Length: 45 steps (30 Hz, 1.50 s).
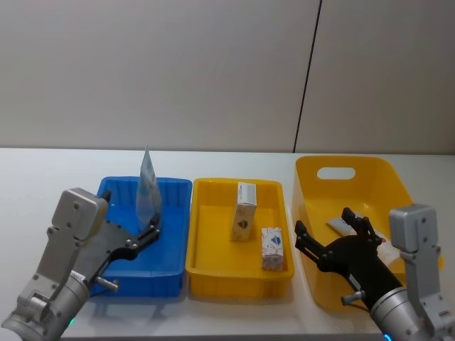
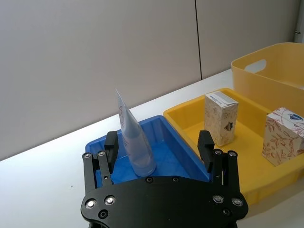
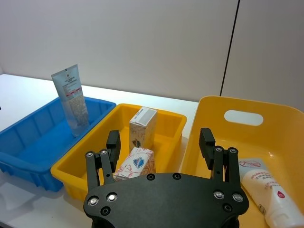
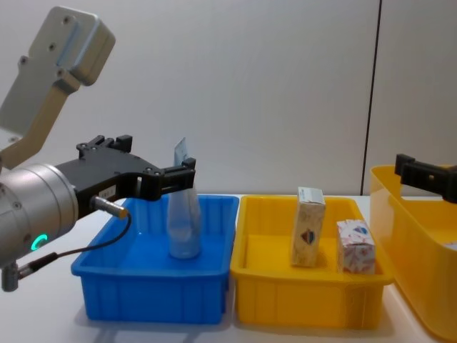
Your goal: Bimanual collaborative sorting of washing and personal care products
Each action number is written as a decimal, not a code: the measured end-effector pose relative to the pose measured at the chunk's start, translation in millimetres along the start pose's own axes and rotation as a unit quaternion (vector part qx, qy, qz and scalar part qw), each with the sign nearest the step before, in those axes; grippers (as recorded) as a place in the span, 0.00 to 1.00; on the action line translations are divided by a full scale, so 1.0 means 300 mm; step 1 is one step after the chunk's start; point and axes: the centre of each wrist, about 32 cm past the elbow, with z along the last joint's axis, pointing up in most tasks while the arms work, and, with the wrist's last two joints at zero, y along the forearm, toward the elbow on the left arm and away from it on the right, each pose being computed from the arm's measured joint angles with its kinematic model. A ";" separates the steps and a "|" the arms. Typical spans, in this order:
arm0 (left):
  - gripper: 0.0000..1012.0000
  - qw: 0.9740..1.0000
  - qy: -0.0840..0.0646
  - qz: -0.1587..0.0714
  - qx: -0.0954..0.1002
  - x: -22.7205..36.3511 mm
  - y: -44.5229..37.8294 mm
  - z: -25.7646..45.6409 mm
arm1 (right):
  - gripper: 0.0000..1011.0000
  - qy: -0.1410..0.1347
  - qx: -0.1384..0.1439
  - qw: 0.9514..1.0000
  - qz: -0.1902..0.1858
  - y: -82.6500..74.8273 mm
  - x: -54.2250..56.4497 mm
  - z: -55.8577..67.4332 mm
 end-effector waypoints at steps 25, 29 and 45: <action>0.99 1.000 0.000 0.000 0.000 0.001 0.000 0.000 | 0.99 0.021 -0.033 0.998 0.059 -0.009 0.016 0.038; 0.99 1.000 0.000 0.000 0.001 0.000 0.000 0.000 | 0.99 0.025 -0.051 0.997 0.057 -0.003 0.003 0.048; 0.99 1.000 0.000 0.000 0.001 0.001 0.000 0.000 | 0.99 0.014 -0.121 0.992 0.019 0.043 -0.074 0.045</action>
